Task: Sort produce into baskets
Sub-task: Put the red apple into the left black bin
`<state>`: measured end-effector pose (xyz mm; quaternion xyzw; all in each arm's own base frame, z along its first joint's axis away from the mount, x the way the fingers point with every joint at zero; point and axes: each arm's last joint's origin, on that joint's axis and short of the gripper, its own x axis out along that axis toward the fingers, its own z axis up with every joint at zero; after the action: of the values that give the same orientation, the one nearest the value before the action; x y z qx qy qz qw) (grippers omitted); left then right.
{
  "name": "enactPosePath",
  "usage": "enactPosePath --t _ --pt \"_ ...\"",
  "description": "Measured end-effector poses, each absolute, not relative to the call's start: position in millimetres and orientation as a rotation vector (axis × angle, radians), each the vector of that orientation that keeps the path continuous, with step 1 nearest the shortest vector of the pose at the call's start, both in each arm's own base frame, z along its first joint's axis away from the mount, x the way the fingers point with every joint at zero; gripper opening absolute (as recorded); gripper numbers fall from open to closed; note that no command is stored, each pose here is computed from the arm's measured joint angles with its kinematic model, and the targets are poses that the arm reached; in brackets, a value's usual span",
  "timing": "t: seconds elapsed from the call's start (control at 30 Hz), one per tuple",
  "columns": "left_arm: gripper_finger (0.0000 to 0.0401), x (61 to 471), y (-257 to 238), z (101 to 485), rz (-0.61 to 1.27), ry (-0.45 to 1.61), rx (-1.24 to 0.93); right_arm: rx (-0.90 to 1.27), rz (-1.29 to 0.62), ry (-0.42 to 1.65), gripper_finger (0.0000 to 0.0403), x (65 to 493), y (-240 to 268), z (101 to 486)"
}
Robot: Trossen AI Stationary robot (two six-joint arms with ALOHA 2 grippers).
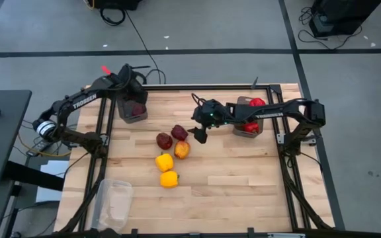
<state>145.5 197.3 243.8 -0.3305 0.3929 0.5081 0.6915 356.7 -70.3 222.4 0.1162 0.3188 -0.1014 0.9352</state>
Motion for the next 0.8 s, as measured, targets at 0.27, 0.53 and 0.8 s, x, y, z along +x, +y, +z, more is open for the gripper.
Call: enactPosePath --t 0.27,0.53,0.8 --pt "0.0383 142 199 243 1.137 0.9 -0.73 0.353 -0.259 0.687 0.0339 366 -78 196" --pt "0.0374 143 191 253 1.019 0.865 -0.71 0.414 -0.211 0.669 0.0365 381 -80 169" --pt "0.0363 140 177 278 0.794 0.724 -0.638 0.41 -0.214 0.605 0.0392 393 -88 153"
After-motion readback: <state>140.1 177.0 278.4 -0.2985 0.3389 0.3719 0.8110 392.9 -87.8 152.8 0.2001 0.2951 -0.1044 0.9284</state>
